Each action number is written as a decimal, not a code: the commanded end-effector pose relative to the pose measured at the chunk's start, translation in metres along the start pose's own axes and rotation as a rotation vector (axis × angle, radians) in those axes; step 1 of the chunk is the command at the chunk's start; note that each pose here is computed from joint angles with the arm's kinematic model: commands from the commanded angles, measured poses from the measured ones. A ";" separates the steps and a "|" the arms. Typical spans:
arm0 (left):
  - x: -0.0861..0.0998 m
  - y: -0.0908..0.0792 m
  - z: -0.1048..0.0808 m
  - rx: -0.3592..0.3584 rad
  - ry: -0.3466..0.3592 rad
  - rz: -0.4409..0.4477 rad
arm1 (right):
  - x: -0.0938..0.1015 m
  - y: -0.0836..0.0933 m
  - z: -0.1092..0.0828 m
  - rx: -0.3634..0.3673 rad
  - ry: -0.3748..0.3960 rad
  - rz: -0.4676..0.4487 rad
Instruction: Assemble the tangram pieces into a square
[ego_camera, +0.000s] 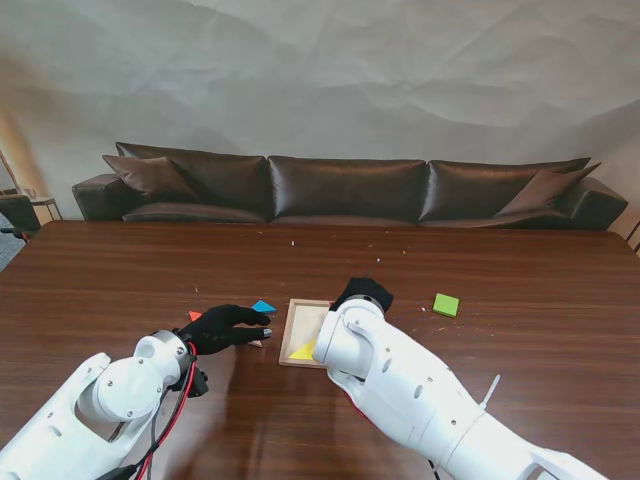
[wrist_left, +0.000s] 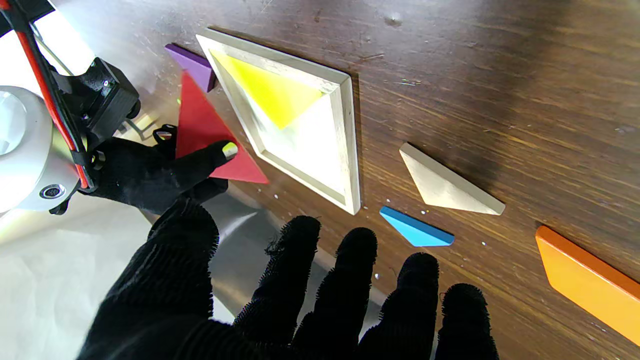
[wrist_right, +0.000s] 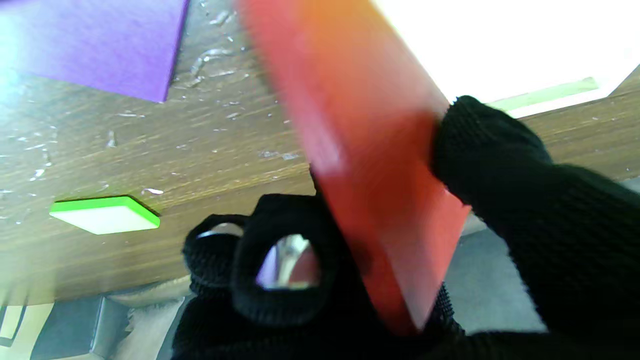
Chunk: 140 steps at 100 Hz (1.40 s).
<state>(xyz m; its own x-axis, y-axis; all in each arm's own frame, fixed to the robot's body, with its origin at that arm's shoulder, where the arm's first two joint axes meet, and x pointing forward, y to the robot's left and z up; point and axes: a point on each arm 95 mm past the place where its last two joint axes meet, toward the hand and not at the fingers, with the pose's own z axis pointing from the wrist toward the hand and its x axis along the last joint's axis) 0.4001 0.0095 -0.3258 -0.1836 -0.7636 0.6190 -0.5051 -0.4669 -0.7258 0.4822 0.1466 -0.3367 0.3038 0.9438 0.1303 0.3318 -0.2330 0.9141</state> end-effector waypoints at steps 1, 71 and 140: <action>0.002 0.002 0.001 -0.018 0.007 -0.004 | 0.002 -0.011 -0.006 0.028 -0.037 0.002; 0.002 0.004 0.002 -0.028 0.003 -0.010 | -0.001 -0.017 0.011 0.017 -0.065 -0.053; 0.003 0.005 0.004 -0.043 0.000 -0.013 | -0.006 -0.021 0.020 0.009 -0.073 -0.106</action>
<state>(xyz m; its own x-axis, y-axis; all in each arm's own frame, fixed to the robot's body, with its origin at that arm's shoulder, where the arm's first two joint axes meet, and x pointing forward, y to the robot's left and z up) 0.4019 0.0047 -0.3274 -0.1807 -0.7605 0.6237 -0.5244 -0.4619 -0.7153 0.4938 0.1428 -0.3624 0.3111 0.9500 0.0273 0.3568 -0.1433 0.9231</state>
